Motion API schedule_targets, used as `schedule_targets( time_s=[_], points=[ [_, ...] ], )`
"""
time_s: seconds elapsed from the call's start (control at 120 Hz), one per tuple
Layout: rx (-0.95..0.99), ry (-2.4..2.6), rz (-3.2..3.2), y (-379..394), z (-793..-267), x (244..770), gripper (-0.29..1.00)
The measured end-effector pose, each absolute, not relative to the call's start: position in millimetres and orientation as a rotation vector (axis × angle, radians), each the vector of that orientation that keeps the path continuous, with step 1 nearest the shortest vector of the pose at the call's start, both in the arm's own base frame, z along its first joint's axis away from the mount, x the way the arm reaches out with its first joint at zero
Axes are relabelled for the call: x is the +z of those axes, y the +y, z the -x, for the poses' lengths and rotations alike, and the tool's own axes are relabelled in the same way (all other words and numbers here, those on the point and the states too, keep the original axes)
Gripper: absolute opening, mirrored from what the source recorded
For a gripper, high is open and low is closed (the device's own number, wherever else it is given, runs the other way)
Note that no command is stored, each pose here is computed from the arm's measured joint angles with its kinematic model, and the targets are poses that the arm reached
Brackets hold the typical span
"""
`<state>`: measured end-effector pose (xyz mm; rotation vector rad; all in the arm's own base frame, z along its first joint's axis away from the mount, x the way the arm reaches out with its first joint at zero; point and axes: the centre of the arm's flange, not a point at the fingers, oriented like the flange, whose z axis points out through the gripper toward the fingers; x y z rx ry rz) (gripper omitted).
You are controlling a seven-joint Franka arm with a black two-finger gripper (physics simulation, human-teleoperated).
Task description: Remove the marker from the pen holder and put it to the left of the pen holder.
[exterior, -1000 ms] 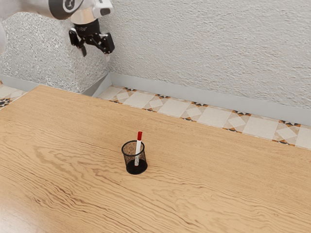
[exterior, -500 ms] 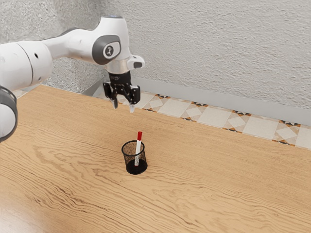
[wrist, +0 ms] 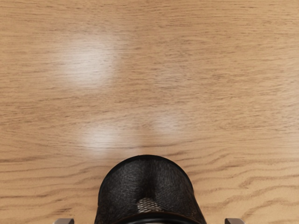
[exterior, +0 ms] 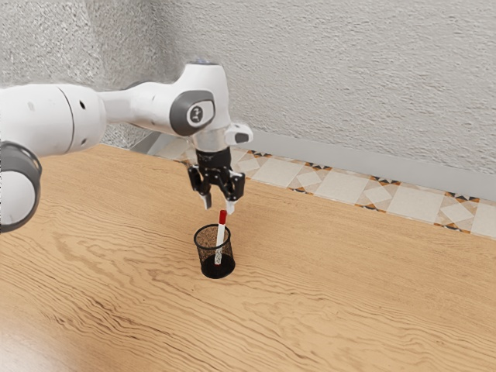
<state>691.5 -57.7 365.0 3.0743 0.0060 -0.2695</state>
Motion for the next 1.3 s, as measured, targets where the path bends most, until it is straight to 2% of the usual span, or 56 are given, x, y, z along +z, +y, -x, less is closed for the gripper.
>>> schedule_targets(
  time_s=[0.242,0.508,0.95,1.3],
  points=[
    [-0.320,-0.013,-3.075,-65.9,-687.9,347.2,0.35],
    [-0.354,-0.034,-3.088,-72.6,-673.1,353.2,0.31],
    [-0.326,-0.031,-3.087,-71.9,-677.4,350.4,0.10],
    [-0.258,-0.031,-3.100,-69.5,-684.0,347.2,0.04]
  ],
)
